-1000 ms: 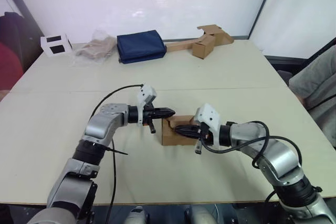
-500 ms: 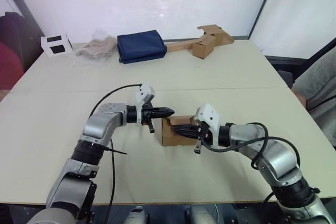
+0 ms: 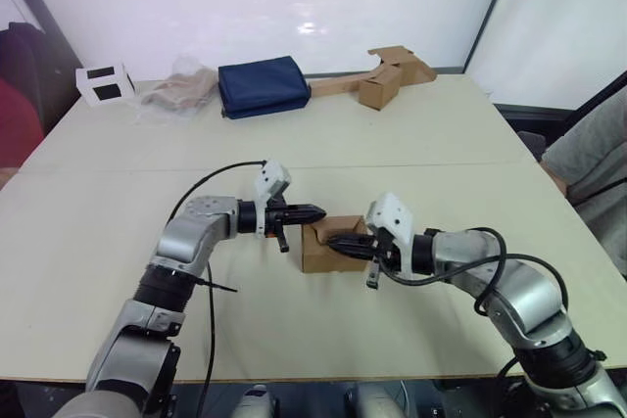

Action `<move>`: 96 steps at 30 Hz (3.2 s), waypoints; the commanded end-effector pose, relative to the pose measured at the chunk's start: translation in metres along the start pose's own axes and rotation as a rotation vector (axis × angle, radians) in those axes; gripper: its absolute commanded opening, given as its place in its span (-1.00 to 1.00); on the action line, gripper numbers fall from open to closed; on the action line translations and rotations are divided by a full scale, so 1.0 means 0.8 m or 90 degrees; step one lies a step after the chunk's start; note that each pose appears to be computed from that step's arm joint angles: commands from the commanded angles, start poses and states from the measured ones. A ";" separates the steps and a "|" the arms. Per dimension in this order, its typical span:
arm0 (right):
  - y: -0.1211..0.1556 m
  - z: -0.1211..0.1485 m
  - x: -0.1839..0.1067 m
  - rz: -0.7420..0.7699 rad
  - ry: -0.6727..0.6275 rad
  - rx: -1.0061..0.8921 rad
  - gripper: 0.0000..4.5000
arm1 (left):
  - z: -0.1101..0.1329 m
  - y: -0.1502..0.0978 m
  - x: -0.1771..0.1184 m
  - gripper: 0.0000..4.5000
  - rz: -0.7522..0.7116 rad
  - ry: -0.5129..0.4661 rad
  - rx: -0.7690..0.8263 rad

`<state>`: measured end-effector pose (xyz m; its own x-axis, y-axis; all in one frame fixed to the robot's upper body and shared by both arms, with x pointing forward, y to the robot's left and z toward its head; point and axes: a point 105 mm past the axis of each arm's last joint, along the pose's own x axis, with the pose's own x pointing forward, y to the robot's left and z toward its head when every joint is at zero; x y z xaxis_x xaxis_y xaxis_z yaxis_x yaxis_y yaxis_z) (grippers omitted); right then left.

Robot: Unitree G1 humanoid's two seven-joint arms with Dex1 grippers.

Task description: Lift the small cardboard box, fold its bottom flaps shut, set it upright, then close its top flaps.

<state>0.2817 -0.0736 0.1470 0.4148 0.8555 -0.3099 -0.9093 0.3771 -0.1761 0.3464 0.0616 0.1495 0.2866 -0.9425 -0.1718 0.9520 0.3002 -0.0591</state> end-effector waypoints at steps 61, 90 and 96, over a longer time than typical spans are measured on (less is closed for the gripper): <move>-0.049 0.011 -0.013 -0.090 -0.021 -0.029 -1.00 | 0.050 -0.025 -0.001 -0.96 -0.034 -0.048 0.054; -0.079 0.036 -0.035 -0.223 -0.151 0.009 -1.00 | 0.024 -0.006 -0.054 -0.96 0.174 -0.110 0.047; -0.079 0.042 -0.086 -0.262 -0.248 0.125 -1.00 | -0.005 -0.020 -0.098 -0.96 0.178 -0.045 -0.078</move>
<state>0.3180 -0.1343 0.1982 0.7207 0.6898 0.0688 -0.6894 0.7236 -0.0332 0.3193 0.1313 0.1543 0.5695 -0.8122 -0.1264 0.7989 0.5831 -0.1474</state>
